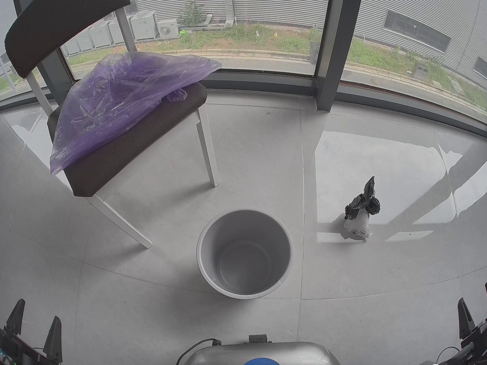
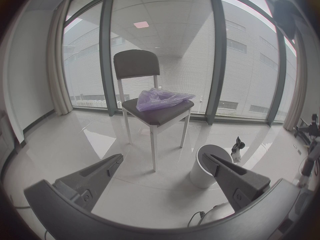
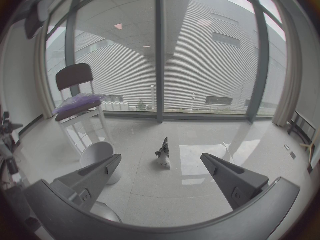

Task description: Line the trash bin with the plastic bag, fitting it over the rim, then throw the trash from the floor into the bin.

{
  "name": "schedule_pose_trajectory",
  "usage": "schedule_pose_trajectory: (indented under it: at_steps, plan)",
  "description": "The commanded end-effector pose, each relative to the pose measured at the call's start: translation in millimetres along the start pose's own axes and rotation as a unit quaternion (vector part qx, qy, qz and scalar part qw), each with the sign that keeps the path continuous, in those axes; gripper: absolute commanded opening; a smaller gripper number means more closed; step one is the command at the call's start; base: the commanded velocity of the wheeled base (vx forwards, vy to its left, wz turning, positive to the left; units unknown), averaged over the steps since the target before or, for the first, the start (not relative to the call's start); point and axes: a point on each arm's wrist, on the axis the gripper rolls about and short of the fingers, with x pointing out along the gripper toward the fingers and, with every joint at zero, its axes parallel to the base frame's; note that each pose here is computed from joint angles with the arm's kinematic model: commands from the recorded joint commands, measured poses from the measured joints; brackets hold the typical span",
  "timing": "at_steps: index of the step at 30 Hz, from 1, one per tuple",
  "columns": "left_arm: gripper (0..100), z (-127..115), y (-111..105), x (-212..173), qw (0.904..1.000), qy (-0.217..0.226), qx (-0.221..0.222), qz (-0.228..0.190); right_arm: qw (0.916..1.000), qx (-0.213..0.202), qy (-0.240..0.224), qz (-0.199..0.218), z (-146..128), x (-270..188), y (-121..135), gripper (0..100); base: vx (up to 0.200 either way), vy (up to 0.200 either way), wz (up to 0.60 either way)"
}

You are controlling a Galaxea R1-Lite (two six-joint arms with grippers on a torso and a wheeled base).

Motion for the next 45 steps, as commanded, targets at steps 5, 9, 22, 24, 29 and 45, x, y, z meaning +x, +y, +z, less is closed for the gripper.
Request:
schedule_pose_trajectory:
  at_steps: [5, 9, 22, 24, 29, 45]
  plan:
    - [100, -5, 0, 0, 1.0000, 0.001, -0.005, 0.007, 1.0000, -0.007, 0.001, 0.007, -5, 0, 0, 100, 0.000, 0.000, 0.00]
    - [100, -5, 1, 0, 1.0000, 0.000, -0.006, 0.008, 0.9999, -0.002, 0.000, 0.014, -5, 0, 0, 100, 0.000, 0.000, 0.00]
    - [100, 113, -2, -23, 0.9830, -0.175, -0.024, -0.050, 0.9948, -0.037, -0.069, 0.066, 19, -5, 3, 100, 0.000, 0.000, 0.00]
    - [100, 119, -1, -21, 0.9868, -0.153, -0.027, -0.045, 0.9905, 0.018, -0.106, 0.085, 41, -12, 5, 100, 0.000, 0.000, 0.00]
    - [100, 125, 1, -8, 0.9963, -0.077, 0.017, -0.035, 0.9943, 0.034, -0.058, 0.083, 65, 3, 7, 100, 0.000, 0.000, 0.00]
    - [100, 157, -6, 67, 0.9894, 0.059, 0.132, 0.012, 0.9975, 0.008, -0.060, 0.038, 172, 95, 13, 100, 0.000, 0.000, 0.00]
